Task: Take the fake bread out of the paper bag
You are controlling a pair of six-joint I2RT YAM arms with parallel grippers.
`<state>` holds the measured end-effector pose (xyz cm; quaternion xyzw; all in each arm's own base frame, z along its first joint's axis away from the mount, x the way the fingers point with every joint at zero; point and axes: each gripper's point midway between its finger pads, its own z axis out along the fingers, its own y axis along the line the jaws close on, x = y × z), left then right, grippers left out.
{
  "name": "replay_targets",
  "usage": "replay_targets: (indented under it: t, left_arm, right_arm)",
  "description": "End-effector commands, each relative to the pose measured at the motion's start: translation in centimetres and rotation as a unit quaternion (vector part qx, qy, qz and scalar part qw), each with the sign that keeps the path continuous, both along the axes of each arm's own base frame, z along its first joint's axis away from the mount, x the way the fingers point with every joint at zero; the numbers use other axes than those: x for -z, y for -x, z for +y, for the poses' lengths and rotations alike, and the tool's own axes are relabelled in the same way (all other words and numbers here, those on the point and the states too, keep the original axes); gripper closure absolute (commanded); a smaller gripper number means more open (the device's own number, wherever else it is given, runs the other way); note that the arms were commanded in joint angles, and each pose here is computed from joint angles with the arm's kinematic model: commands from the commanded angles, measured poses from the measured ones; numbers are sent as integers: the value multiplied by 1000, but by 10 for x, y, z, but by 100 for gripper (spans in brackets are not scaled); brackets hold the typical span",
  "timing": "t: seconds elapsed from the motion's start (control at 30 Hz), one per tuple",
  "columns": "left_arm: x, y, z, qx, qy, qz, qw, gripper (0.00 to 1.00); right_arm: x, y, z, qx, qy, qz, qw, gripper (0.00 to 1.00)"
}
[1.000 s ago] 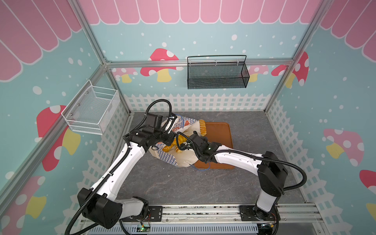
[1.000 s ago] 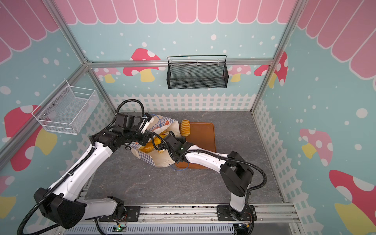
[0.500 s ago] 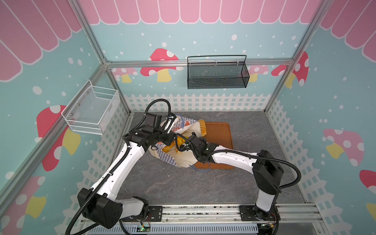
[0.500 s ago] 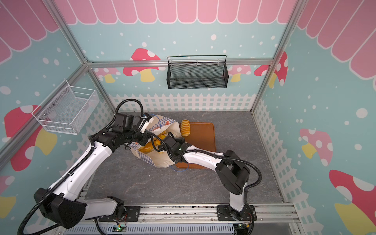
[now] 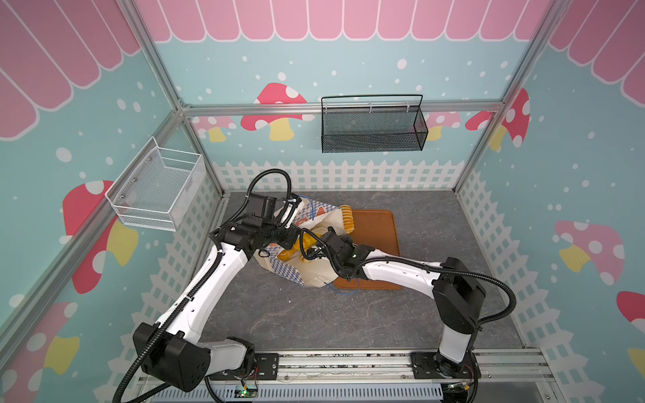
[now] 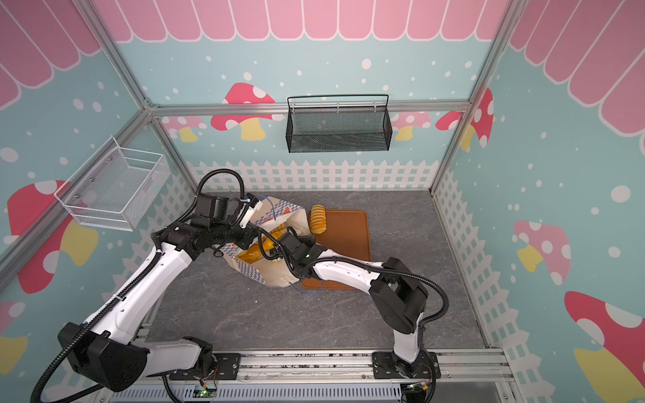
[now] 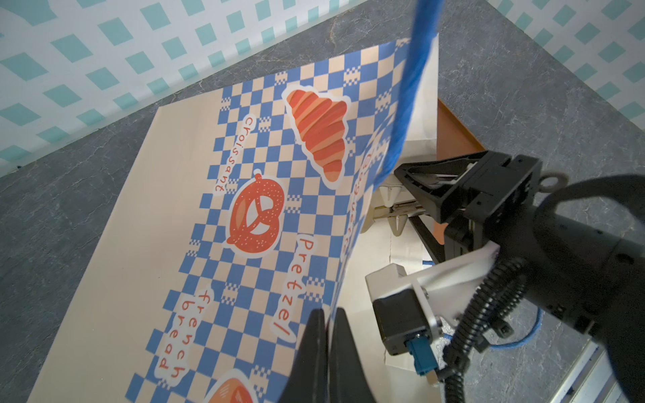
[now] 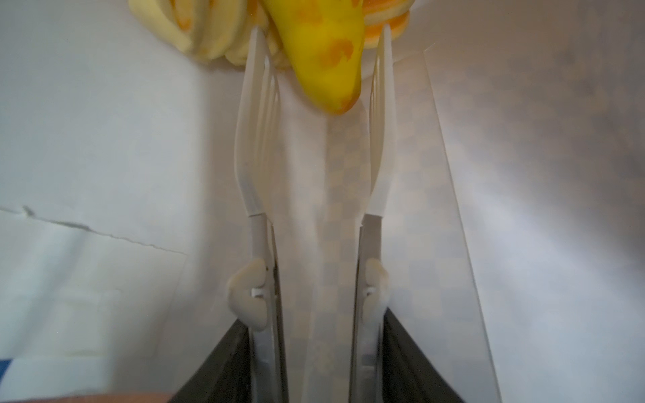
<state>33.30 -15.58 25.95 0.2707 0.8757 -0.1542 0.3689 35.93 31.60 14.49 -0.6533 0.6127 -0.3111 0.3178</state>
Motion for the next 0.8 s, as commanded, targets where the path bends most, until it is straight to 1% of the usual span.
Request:
replay_targets:
  t: [0.0,0.07,0.27,0.47,0.63,0.77]
  left_arm:
    - [-13,1,-4,8,14,-9,1000,100]
    - [-13,2,-4,9,15,-11,1000,100]
    - [-12,2,-3,8,14,-13,1000,100]
    - [-12,-1,1,-2,10,-17,1000,100]
    - [-11,-13,19,-56,-9,-18,998,100]
    - [-11,-18,24,-75,-3,-9,997,100]
  right_arm:
    - [-4,-7,12,0,-4,-12,1000,49]
    - [-7,-9,14,1,-8,-14,1000,53]
    - [-23,-9,13,2,-20,-27,999,68]
    - [-41,-3,5,5,-32,-42,999,79]
    - [-53,3,-6,10,-34,-55,998,80]
    - [-60,8,-14,16,-35,-63,997,80]
